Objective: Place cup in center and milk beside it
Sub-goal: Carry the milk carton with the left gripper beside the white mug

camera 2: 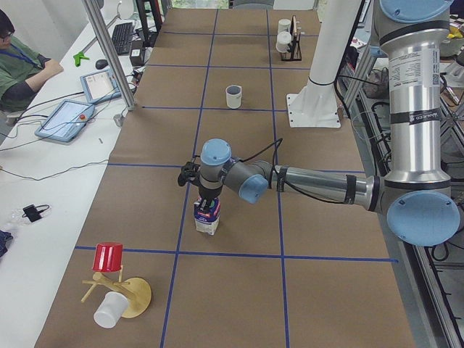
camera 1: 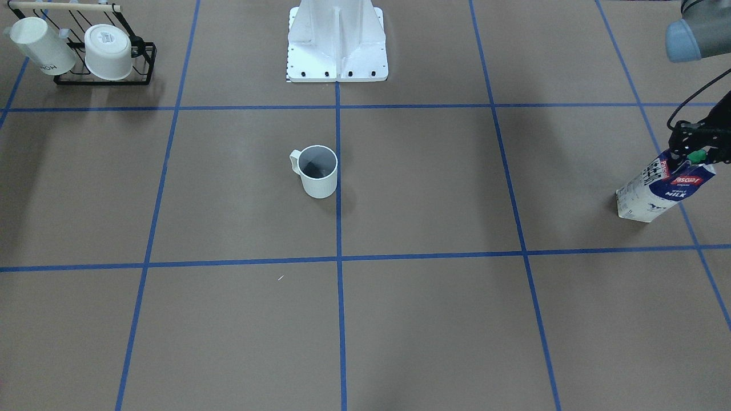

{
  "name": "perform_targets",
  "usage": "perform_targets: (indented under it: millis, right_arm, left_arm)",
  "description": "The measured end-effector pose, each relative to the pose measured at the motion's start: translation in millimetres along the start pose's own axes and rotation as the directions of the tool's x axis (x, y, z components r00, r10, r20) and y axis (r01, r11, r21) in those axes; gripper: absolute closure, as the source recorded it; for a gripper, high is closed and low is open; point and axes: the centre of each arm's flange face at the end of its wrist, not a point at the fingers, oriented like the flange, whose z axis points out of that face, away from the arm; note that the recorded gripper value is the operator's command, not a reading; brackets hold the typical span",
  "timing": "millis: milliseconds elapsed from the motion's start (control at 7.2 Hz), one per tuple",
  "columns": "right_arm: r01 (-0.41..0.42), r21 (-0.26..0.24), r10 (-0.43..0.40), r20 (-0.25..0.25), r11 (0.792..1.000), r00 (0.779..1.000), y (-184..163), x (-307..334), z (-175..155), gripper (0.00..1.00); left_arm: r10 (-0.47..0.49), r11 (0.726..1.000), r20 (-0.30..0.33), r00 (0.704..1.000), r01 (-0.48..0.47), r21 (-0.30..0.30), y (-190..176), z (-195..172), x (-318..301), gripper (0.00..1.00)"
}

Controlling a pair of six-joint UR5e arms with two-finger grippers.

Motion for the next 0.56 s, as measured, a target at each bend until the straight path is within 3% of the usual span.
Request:
perform_targets:
  millis: [278, 556]
  right_arm:
    - [0.0, 0.0, 0.0, 0.0, 1.0, 1.0, 0.0, 0.0, 0.0, 0.0]
    - [0.0, -0.001, 0.0, 0.0, 1.0, 1.0, 0.5, 0.2, 0.3, 0.0]
  left_arm:
    - [0.012, 0.999, -0.012, 1.0, -0.011, 0.031, -7.5, -18.5, 14.5, 1.0]
    - [-0.049, 0.996, -0.035, 0.998, 0.051, 0.071, -25.8, -52.0, 50.9, 1.0]
